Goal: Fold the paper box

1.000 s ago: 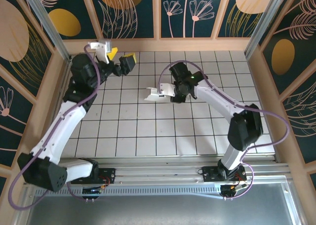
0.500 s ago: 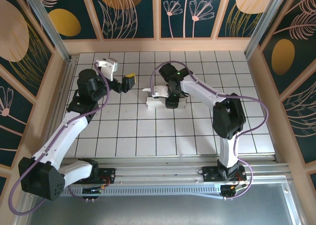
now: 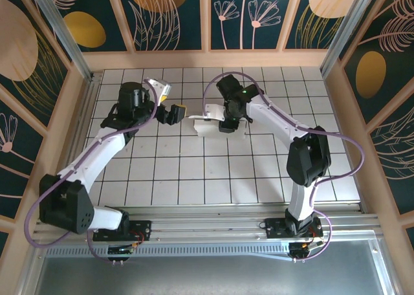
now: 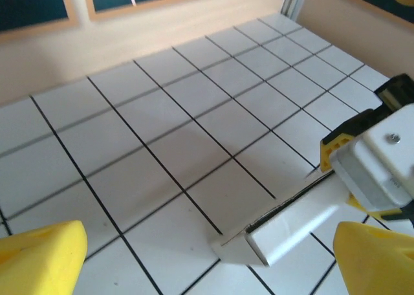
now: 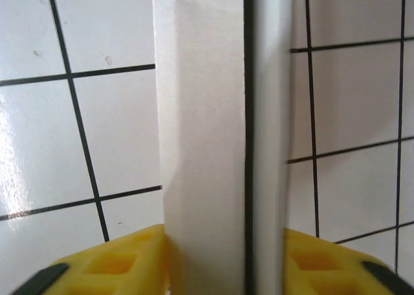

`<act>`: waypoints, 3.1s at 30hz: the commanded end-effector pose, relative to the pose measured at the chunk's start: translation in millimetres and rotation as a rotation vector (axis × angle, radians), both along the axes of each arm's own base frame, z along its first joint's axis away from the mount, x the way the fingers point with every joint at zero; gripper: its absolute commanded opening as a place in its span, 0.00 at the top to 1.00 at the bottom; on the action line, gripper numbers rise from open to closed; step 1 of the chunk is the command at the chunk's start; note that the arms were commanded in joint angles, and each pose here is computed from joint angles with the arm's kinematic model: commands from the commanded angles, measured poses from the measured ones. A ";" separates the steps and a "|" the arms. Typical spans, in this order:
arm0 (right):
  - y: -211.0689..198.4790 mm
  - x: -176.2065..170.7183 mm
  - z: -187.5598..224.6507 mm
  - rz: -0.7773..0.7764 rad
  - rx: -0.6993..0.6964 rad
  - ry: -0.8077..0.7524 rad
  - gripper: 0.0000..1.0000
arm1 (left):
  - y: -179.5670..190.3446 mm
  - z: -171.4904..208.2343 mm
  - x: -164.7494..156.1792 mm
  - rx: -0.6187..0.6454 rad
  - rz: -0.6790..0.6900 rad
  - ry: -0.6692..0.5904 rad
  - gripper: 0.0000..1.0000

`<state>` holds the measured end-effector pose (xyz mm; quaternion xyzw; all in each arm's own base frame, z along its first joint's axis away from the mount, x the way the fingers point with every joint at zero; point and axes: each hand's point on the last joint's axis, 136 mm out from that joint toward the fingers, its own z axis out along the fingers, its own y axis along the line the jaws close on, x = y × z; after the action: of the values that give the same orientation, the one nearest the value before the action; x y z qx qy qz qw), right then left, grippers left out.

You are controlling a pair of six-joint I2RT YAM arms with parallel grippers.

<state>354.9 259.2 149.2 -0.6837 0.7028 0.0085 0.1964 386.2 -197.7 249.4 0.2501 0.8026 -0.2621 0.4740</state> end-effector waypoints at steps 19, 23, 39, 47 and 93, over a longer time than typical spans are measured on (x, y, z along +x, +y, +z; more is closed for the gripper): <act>4.0 6.3 -15.5 0.000 0.097 0.052 0.77 | -38.3 -60.4 1.8 0.189 -0.420 -0.046 0.19; 3.7 4.9 -19.6 -0.002 0.094 0.065 0.75 | -49.3 -75.0 14.3 0.197 -0.503 -0.054 0.24; -8.7 10.4 -25.9 -0.039 0.104 0.083 0.75 | -60.9 -83.8 17.8 0.111 -0.524 0.025 0.50; -5.7 10.2 -25.8 -0.034 0.115 0.091 0.74 | -67.6 -93.0 31.7 0.122 -0.536 0.112 0.46; -16.6 36.8 36.0 -0.269 0.394 0.032 0.21 | -90.0 -101.4 27.6 0.179 -0.564 0.213 0.92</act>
<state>393.4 236.3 154.7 -0.5494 0.7861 0.0984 0.2654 418.2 -287.2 147.6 0.4753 0.7614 -0.3356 0.2858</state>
